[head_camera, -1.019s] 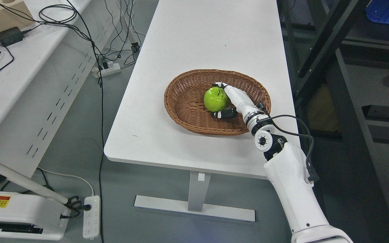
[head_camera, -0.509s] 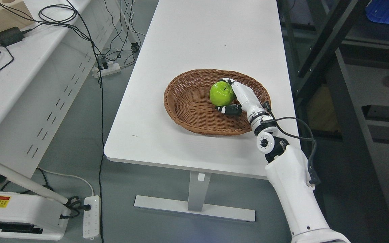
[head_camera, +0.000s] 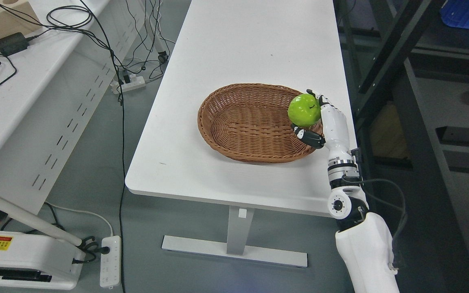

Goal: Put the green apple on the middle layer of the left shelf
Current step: 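Lift the green apple out of the basket with the right hand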

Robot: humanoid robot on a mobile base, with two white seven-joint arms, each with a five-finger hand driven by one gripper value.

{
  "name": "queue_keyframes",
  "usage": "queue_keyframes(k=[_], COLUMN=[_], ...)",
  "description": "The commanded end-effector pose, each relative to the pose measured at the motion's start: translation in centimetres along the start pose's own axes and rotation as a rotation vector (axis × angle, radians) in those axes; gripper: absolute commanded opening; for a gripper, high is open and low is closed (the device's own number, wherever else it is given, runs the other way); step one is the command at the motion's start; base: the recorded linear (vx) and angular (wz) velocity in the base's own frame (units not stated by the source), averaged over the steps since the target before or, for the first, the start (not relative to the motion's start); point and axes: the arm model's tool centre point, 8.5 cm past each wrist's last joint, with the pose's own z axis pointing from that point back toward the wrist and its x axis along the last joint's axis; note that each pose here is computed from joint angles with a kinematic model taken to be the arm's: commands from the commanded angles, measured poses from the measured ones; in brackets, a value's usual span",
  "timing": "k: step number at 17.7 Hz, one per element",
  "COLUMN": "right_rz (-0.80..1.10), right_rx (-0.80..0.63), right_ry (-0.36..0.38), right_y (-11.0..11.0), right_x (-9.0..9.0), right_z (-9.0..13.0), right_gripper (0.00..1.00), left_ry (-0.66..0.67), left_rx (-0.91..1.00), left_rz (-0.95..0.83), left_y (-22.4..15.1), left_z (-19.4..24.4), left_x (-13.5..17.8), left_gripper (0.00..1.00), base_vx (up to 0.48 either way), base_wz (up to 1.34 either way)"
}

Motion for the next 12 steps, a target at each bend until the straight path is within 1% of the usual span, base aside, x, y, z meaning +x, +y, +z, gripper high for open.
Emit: queue_keyframes(k=[1,2,4,5,7,12], right_rz=[-0.03,-0.034,-0.051,-0.059,-0.08,-0.092], right_rx=[-0.218,-0.206,-0.198,-0.198,-0.208,-0.216], right_ry=[-0.025,-0.026,-0.048,-0.045,-0.003,-0.005], right_y=[-7.9,-7.4,-6.9,-6.7,-6.5,-6.7], right_x=[-0.1,-0.3,0.2,0.3,-0.4,-0.3], right_z=[4.6,5.3,6.7,7.2,8.4,8.4], right_gripper=[0.01,0.01,0.01,0.01,0.01,0.01], left_ry=[-0.003,-0.003,-0.001,-0.001,-0.001,-0.003], left_rx=[0.017,0.018,0.018,0.018,0.018,0.018], left_rz=[-0.005,-0.002,-0.001,-0.001,-0.001,-0.002], left_y=[1.1,1.1,1.1,1.1,1.1,1.1], left_z=[0.1,0.1,0.1,0.1,0.1,0.1], left_x=[0.1,0.1,0.1,0.1,0.1,0.1], left_gripper=[1.0,1.0,1.0,1.0,1.0,1.0], base_vx=[0.0,0.0,0.0,0.0,0.0,0.0], base_wz=[0.0,0.0,0.0,0.0,0.0,0.0])
